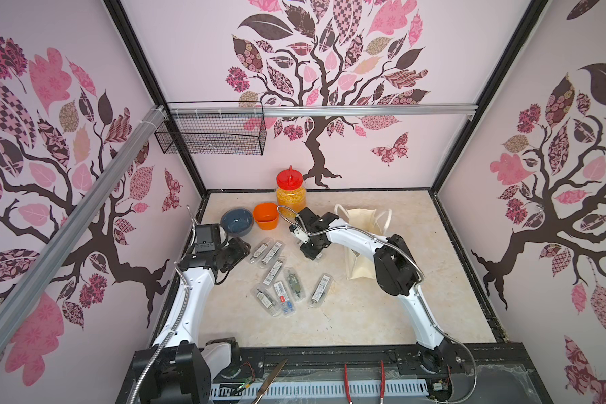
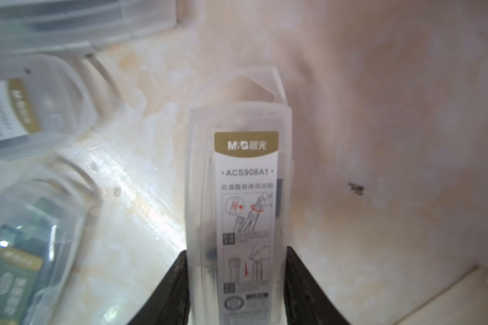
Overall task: Put the compass set into the canvas bag
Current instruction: Pick up the compass set at the center of the board.
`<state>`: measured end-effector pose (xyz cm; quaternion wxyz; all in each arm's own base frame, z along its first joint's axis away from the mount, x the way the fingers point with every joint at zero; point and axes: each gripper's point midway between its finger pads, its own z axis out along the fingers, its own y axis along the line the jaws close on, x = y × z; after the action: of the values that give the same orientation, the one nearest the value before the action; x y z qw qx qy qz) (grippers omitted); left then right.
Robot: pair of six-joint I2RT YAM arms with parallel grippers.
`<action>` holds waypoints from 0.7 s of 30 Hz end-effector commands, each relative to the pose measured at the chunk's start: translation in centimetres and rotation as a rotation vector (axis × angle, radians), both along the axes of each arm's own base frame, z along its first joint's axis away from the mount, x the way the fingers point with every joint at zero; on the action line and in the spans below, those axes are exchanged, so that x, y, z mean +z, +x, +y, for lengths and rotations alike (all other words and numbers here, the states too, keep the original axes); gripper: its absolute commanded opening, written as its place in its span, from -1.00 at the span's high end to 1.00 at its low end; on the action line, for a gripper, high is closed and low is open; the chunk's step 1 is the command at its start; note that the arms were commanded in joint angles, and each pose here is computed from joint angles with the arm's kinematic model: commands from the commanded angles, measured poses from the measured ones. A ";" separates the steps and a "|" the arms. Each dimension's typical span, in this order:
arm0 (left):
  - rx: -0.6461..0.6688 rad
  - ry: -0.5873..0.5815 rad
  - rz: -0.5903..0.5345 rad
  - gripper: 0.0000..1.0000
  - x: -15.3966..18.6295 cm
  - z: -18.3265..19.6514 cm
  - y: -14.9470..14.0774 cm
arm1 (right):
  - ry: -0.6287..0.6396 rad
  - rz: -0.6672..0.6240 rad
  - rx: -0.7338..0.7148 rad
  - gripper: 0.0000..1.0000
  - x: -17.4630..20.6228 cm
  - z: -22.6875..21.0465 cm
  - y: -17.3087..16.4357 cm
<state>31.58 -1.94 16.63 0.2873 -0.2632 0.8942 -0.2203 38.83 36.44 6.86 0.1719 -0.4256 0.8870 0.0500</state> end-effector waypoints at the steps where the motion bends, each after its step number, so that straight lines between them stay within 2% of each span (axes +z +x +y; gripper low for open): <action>1: 0.001 -0.008 -0.018 -0.16 0.0 -0.1 -0.2 | 0.205 -0.128 -0.002 0.02 11.9 0.9 -0.4; 13: -0.008 -0.048 -0.022 -0.16 -0.1 -0.7 -0.2 | 0.625 -0.386 -0.046 0.07 31.4 -1.4 -2.2; 17: -0.011 -0.066 -0.026 -0.16 0.0 -0.9 -0.2 | 0.688 -0.392 -0.166 0.08 33.7 -5.3 -0.8; 21: -0.015 -0.078 -0.027 -0.16 -0.2 -1.1 -0.2 | 0.642 -0.377 -0.343 0.12 31.6 -11.2 1.4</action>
<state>31.54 -2.85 16.72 0.2838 -0.2649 0.8868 -0.2510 39.89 28.53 38.77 0.4677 -0.2504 0.8184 0.2208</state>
